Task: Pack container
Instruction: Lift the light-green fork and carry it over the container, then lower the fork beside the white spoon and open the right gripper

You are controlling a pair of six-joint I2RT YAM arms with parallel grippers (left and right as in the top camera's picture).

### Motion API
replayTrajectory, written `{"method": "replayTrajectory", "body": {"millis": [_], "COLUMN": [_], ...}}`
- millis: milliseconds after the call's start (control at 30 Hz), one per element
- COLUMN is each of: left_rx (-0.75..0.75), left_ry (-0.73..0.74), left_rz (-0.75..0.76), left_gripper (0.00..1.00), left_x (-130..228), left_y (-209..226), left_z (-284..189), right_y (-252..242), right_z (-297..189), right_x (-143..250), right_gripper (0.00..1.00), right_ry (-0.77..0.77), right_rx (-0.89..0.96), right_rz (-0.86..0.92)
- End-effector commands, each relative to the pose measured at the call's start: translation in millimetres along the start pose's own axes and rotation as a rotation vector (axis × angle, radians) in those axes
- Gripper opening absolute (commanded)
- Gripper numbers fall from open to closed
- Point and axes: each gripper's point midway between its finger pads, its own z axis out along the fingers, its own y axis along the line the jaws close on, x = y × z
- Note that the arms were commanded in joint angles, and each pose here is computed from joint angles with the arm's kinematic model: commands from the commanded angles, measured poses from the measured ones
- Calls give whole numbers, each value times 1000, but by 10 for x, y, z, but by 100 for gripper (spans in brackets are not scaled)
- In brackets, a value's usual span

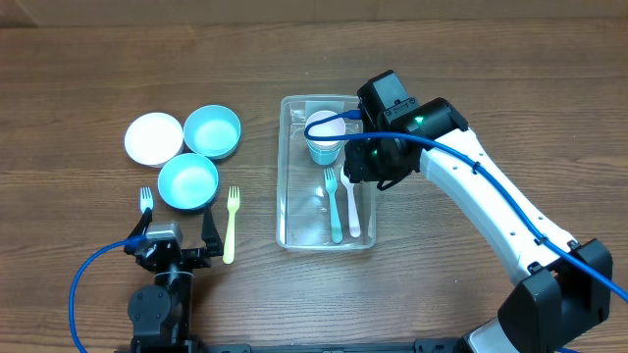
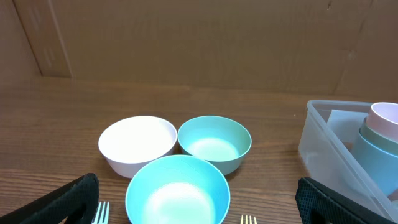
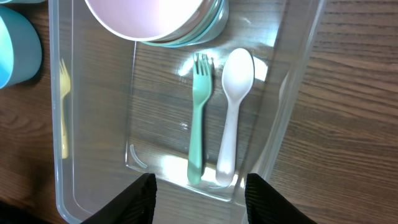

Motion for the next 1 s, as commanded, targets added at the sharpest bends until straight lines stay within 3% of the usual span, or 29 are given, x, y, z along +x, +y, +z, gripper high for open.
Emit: {"method": "replayTrajectory", "body": {"millis": [0, 267, 567, 633, 767, 833, 967], "left_rx": [-21, -21, -21, -20, -21, -20, -21], "left_ry": [-11, -11, -11, -11, -11, -11, -11], "left_rz": [24, 24, 24, 24, 24, 24, 24], "left_gripper": [100, 100, 100, 100, 100, 100, 100], "left_x": [-17, -17, -17, -17, -17, -17, -17], "left_y": [45, 45, 45, 45, 45, 45, 45], "left_z": [-3, -3, -3, -3, -3, -3, -3], "right_y": [2, 80, 319, 377, 572, 673, 814], "right_z": [-21, -398, -374, -368, -351, -326, -212], "right_x": [-12, -9, 250, 280, 301, 277, 222], "right_gripper": [49, 49, 47, 39, 12, 4, 4], "right_ry": [-14, -74, -4, 3, -8, -30, -65], "right_rx": [2, -47, -75, -87, -129, -146, -165], "right_rz": [-18, -36, -123, -136, -183, -211, -250]}}
